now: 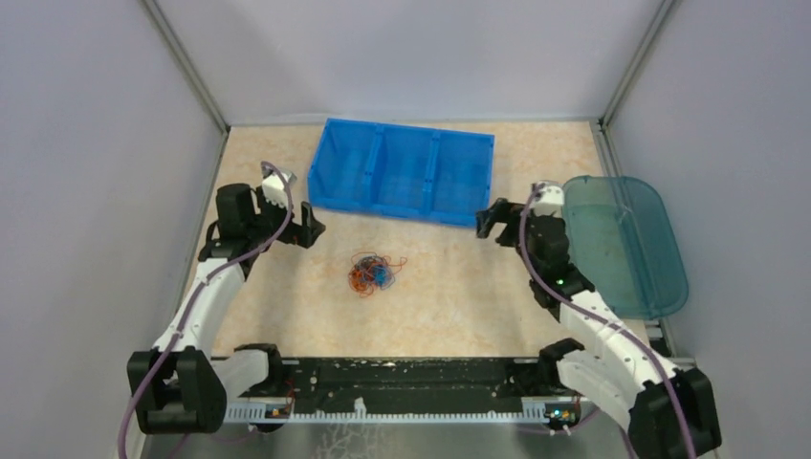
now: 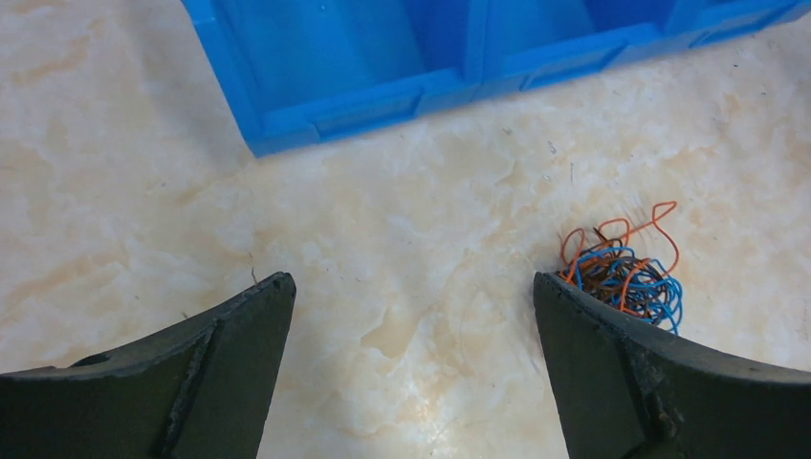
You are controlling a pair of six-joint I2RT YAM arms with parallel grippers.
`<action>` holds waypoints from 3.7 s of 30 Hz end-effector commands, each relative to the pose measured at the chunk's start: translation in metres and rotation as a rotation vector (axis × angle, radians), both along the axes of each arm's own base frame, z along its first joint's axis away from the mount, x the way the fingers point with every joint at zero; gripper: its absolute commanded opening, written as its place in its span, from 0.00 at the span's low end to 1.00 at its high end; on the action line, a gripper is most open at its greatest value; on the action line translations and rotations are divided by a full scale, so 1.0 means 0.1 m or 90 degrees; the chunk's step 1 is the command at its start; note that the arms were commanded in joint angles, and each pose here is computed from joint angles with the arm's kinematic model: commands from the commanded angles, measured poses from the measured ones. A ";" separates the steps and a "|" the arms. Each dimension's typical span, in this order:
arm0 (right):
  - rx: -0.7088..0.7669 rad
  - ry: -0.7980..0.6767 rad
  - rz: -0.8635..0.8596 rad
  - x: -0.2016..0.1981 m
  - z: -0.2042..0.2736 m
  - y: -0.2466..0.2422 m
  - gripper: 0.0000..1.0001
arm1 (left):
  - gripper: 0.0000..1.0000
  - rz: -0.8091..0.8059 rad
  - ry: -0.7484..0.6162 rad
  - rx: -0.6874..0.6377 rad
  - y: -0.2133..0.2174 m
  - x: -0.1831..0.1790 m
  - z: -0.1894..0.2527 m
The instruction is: Untangle the cables
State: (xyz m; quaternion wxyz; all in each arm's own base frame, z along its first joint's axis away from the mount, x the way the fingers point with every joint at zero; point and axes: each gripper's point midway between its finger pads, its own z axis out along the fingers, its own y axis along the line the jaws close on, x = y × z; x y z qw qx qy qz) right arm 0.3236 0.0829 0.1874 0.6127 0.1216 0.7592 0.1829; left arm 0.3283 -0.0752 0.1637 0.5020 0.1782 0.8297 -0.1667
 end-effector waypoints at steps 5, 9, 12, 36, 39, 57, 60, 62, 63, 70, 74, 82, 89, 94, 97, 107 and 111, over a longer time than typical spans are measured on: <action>-0.138 -0.016 0.283 -0.38 0.29 1.54 0.92 | 1.00 -0.085 0.088 0.005 -0.13 -0.32 0.02; -0.162 -0.016 0.382 -0.61 0.23 2.08 0.82 | 1.00 -0.123 0.088 -0.007 -0.25 -0.36 0.02; -0.134 -0.015 0.408 -0.71 0.24 2.19 0.80 | 1.00 -0.169 0.113 0.011 -0.44 -0.40 -0.14; -0.093 0.027 0.379 -0.95 0.15 1.86 0.75 | 0.61 -0.330 0.228 -0.014 -1.16 -0.22 -0.88; -0.098 0.025 0.380 -0.94 0.17 1.87 0.74 | 0.55 -0.337 0.242 -0.019 -1.17 -0.27 -0.94; -0.092 0.007 0.398 -0.91 0.30 1.98 0.64 | 0.14 -0.344 0.254 -0.010 -1.12 -0.38 -1.02; -0.088 0.003 0.398 -0.89 0.29 2.00 0.64 | 0.01 -0.345 0.243 -0.004 -1.11 -0.39 -0.95; -0.079 -0.001 0.403 -0.89 0.31 2.04 0.66 | 0.00 -0.349 0.228 -0.003 -1.12 -0.38 -0.81; -0.073 -0.005 0.406 -0.88 0.33 2.07 0.69 | 0.00 -0.353 0.217 -0.004 -1.13 -0.37 -0.71; -0.057 -0.053 0.446 -0.75 0.47 2.41 0.77 | 0.00 -0.388 0.177 -0.051 -1.23 -0.50 -0.07; -0.066 -0.071 0.474 -0.63 0.52 2.66 0.80 | 0.00 -0.401 0.182 -0.069 -1.25 -0.67 0.10; -0.037 -0.131 0.550 -0.62 0.56 3.02 0.82 | 0.00 -0.398 0.162 -0.099 -1.28 -0.84 0.44; 0.007 -0.179 0.580 -0.78 0.62 3.00 0.80 | 0.00 -0.391 0.139 -0.127 -1.31 -0.90 0.77; 0.011 -0.183 0.565 -0.76 0.60 2.99 0.76 | 0.00 -0.390 0.145 -0.154 -1.34 -0.96 0.91; 0.015 -0.193 0.543 -0.69 0.64 3.01 0.73 | 0.00 -0.394 0.148 -0.167 -1.36 -1.01 0.98; 0.017 -0.225 0.502 -0.61 0.77 3.20 0.70 | 0.00 -0.413 0.132 -0.182 -1.37 -1.10 1.18; 0.018 -0.223 0.496 -0.63 0.75 3.32 0.70 | 0.00 -0.426 0.122 -0.200 -1.39 -1.16 1.33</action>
